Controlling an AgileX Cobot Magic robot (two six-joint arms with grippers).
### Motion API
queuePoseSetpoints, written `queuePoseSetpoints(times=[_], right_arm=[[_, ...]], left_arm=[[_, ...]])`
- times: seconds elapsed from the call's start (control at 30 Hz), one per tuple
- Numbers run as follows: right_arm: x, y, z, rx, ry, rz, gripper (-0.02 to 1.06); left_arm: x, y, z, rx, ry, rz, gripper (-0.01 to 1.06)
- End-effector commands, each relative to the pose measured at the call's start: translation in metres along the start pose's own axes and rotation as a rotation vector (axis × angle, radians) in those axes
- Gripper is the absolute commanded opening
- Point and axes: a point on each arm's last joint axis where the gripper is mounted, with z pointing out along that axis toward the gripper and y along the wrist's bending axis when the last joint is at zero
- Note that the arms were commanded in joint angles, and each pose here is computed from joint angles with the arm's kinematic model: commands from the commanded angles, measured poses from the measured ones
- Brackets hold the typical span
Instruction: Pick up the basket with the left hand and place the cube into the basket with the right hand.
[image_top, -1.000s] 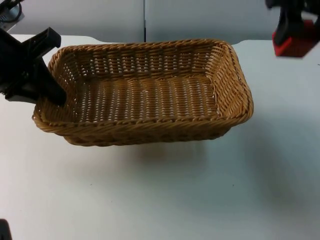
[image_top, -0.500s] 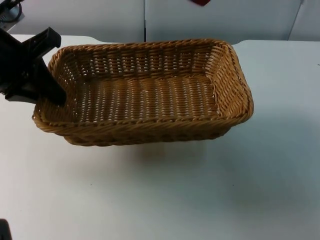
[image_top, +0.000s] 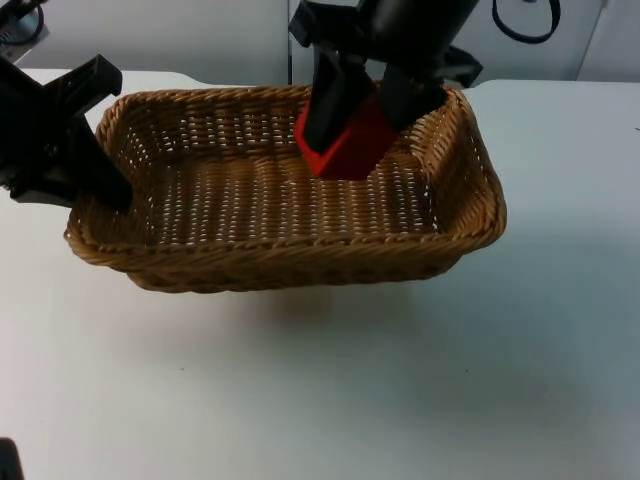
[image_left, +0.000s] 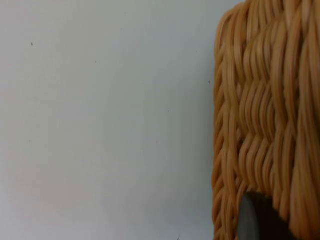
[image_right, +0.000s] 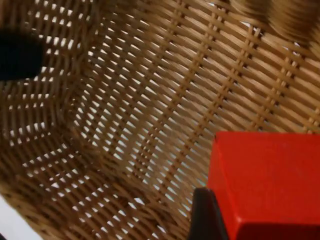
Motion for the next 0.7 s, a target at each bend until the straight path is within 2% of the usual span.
queuePoseSetpoints(times=[0.0,0.03,0.07,0.13,0.17,0.2,0.23,0.27,0.37,0.47,0.53,0.57,0.6,0.67], right_arm=[[-0.001,0.004,0.006,-0.006,0.007,-0.005,0.07],[-0.001,0.004,0.006,-0.006,0.007,-0.005,0.07],[-0.001,0.004,0.009,-0.005,0.014,-0.008,0.15],[-0.001,0.004,0.013,-0.013,0.020,0.003,0.48],[-0.001,0.004,0.013,-0.013,0.020,0.003,0.48],[-0.001,0.004,0.012,-0.021,0.019,0.025,0.61],[-0.001,0.006,0.012,-0.035,0.017,0.065,0.79],[-0.002,0.006,0.011,-0.033,0.013,0.067,0.86],[-0.004,0.007,0.007,-0.031,-0.002,0.061,0.85],[-0.015,0.013,-0.009,-0.027,-0.067,0.033,0.79],[-0.029,0.019,-0.040,0.000,-0.176,0.007,0.75],[-0.029,0.019,-0.040,0.000,-0.176,0.007,0.75],[-0.034,0.021,-0.057,0.020,-0.233,0.003,0.74],[-0.038,0.010,-0.114,0.124,-0.383,0.018,0.69]], left_arm=[[-0.002,-0.006,-0.004,0.032,-0.017,-0.013,0.00],[-0.002,-0.006,-0.004,0.032,-0.017,-0.013,0.00],[-0.002,-0.006,-0.004,0.032,-0.017,-0.013,0.00],[-0.002,-0.006,-0.004,0.032,-0.017,-0.013,0.00],[-0.002,-0.006,-0.004,0.032,-0.017,-0.013,0.00],[-0.002,-0.006,-0.004,0.032,-0.017,-0.013,0.00],[-0.002,-0.006,-0.004,0.032,-0.017,-0.013,0.00],[-0.002,-0.006,-0.004,0.032,-0.017,-0.013,0.00],[-0.002,-0.006,-0.004,0.032,-0.017,-0.013,0.00],[-0.002,-0.006,-0.004,0.032,-0.017,-0.013,0.00],[-0.002,-0.006,-0.004,0.032,-0.017,-0.013,0.00],[-0.002,-0.006,-0.004,0.032,-0.017,-0.013,0.00],[-0.002,-0.006,-0.004,0.032,-0.017,-0.013,0.00],[-0.002,-0.006,-0.004,0.032,-0.017,-0.013,0.00]])
